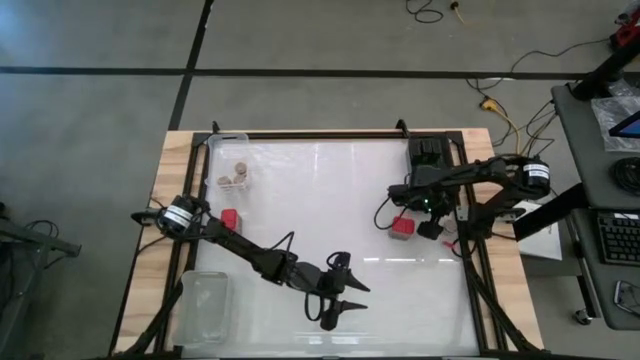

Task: Sort spices by type
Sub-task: Put the brown seasoning bottle into the transparent bin

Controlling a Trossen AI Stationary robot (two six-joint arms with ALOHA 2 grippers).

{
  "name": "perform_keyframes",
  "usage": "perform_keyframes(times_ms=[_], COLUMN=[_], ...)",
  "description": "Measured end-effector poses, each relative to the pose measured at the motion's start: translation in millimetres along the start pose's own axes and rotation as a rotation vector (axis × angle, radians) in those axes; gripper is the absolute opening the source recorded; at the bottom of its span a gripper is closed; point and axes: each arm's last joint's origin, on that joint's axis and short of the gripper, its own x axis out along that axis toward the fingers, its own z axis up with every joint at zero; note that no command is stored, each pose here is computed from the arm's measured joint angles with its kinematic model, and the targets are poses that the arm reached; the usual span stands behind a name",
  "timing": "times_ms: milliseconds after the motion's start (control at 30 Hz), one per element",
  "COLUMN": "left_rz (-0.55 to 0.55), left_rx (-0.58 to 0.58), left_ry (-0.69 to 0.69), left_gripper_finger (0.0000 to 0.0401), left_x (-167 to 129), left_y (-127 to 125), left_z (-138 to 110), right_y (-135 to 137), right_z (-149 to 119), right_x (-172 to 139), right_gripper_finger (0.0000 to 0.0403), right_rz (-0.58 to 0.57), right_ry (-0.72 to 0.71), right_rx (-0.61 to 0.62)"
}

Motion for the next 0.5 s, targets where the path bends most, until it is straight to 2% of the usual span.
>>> perform_keyframes(times_ms=[233,500], left_rz=[0.0,0.002], left_rx=[0.007,0.021], left_ry=[0.001,0.014], left_gripper_finger=[0.0182,0.0182], left_x=[0.0,0.2], left_y=[0.0,0.3], left_z=[-0.1,-1.7], right_y=[-10.0,-9.3], right_z=[2.5,2.7], right_x=[5.1,4.1], right_gripper_finger=[0.032,0.0294], right_rz=[0.021,0.031], right_ry=[0.054,0.047], right_rx=[-0.043,-0.068])
